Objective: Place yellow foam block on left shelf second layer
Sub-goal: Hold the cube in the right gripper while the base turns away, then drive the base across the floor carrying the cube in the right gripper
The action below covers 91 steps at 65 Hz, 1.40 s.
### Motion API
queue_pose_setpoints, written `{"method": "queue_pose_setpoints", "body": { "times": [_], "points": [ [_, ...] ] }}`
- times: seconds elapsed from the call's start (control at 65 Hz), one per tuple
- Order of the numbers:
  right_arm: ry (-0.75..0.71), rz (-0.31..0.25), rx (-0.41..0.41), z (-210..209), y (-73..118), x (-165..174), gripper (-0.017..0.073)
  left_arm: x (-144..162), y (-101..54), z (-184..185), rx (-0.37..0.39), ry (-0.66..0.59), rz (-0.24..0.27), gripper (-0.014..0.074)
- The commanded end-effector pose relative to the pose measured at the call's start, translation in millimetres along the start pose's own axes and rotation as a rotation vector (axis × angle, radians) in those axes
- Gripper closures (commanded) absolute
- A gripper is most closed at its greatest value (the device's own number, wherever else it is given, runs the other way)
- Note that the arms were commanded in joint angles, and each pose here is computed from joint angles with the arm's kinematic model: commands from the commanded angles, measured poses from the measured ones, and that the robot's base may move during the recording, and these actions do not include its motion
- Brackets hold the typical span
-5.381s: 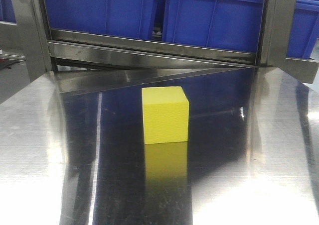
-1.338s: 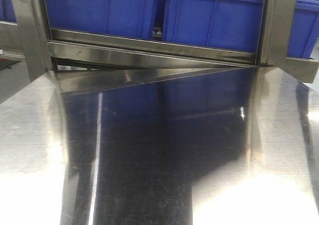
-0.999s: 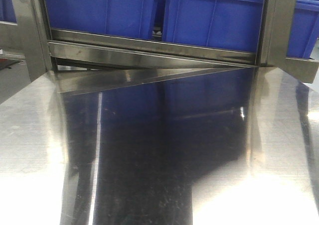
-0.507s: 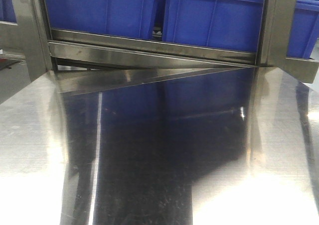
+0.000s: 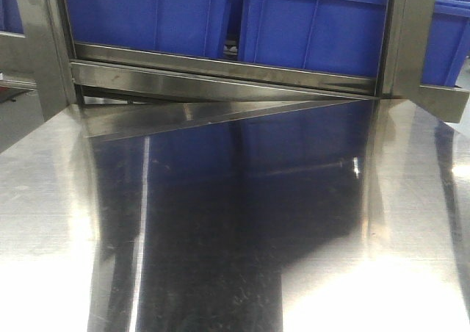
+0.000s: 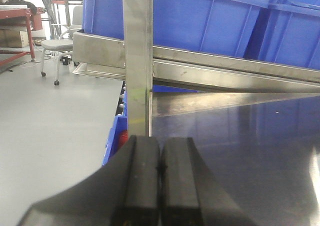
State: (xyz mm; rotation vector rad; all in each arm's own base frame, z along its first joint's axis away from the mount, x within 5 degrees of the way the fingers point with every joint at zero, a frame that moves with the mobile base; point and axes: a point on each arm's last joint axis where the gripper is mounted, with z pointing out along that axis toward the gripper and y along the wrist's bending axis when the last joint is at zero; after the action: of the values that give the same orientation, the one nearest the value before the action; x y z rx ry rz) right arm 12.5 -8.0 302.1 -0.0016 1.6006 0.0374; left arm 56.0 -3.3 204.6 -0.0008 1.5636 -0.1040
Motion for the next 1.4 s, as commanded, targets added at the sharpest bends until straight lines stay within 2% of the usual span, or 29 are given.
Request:
{"method": "queue_pose_setpoints", "body": {
  "times": [0.0,1.384],
  "points": [
    [-0.127,-0.021,-0.002,-5.9,0.4,-16.1,0.0239,1.3,-1.3,1.4,0.020,-0.053,-0.011,0.0457],
    [-0.127,-0.021,-0.002,-5.7,0.4,-16.1,0.0239,1.3,-1.3,1.4,0.020,-0.053,-0.011,0.0457]
  ]
}}
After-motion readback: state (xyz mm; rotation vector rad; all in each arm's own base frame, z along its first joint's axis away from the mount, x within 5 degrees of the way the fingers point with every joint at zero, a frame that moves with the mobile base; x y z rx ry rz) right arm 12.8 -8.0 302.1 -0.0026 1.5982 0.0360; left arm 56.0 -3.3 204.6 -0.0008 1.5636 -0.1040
